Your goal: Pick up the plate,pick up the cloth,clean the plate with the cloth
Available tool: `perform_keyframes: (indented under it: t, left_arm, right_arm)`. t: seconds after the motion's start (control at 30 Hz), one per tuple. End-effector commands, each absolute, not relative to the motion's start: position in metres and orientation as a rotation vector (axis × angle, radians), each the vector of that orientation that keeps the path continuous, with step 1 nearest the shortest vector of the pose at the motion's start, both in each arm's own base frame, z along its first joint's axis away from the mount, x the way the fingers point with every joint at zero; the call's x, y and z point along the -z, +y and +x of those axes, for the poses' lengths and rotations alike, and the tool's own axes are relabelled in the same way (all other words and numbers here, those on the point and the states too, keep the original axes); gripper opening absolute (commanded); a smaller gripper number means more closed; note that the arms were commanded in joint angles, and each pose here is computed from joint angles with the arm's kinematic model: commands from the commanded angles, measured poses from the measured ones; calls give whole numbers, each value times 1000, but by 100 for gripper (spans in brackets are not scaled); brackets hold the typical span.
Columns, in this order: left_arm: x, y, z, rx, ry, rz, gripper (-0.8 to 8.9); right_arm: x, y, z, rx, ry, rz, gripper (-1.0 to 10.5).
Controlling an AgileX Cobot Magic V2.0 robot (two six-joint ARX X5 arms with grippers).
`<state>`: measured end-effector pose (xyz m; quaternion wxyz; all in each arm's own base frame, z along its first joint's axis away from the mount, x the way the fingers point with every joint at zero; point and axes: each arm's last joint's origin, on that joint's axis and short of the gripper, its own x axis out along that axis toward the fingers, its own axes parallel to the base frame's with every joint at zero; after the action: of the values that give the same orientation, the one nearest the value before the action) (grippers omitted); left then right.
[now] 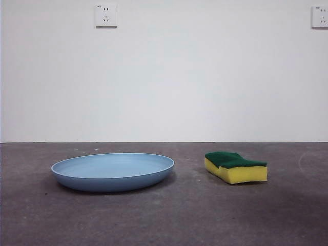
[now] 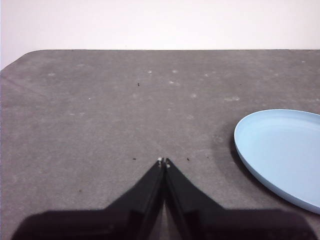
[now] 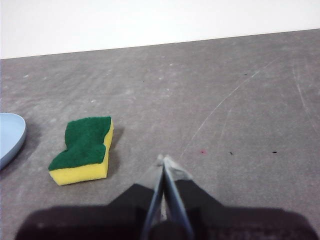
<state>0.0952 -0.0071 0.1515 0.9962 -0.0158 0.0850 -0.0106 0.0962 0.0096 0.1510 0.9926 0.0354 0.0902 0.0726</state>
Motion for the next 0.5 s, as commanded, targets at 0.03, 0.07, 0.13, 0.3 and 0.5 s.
perform_keyframes:
  t: [0.03,0.07,0.13,0.3,0.5]
  left_arm:
    - [-147,-7,96,15,178,-38,-3]
    - [-147,-7,96,15,178,-38,-3]
    - [-147,-7,96,15,178,-38,-3]
    - [-149,-7,96,14,163,-47,-4]
    - [-156,-7,96,12,115,-120,-6]
  right_arm:
    - [-146,9,96,-140,205,83,1]
    - [-146,9,96,-139,206,95,1]
    - [-146,9,96,-136,208,135,1]
    - [-150,9,97,-133,176,171,1]
    - [-165,9,96,-137,101,230,-12]
